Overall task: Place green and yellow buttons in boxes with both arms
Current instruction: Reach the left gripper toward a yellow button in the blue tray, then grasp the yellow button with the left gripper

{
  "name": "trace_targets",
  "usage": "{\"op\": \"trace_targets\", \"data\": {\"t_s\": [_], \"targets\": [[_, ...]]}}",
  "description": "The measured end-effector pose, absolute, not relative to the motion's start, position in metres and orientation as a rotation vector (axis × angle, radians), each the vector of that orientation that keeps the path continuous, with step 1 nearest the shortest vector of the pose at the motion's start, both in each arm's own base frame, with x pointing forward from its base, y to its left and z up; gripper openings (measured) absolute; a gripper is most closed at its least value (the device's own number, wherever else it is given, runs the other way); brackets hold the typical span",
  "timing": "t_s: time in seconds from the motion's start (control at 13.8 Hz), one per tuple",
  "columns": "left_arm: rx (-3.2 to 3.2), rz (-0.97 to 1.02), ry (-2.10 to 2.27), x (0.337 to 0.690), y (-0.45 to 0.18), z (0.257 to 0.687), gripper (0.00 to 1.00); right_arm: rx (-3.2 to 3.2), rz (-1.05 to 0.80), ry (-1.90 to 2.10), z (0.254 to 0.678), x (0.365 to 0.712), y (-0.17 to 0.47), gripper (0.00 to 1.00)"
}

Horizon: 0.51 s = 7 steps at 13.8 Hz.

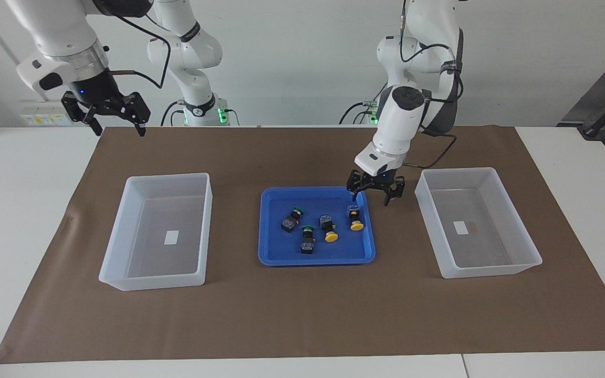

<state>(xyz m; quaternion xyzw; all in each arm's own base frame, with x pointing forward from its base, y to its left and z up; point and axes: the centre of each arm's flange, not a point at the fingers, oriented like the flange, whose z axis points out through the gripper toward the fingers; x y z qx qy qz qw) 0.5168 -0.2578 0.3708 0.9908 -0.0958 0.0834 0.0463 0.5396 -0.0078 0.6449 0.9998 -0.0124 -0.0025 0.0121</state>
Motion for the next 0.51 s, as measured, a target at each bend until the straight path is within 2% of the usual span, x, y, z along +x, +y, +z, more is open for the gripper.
{"op": "trace_targets", "data": {"t_s": [0.22,0.51], "targets": [[3.025,0.22,-0.273,0.515,-0.274,0.335,1.0,3.117,-0.008,-0.039,0.645,0.54,-0.008,1.0],[3.026,0.2,-0.235,0.511,-0.287,0.315,1.0,3.117,-0.008,-0.039,0.645,0.54,-0.008,1.0]]}}
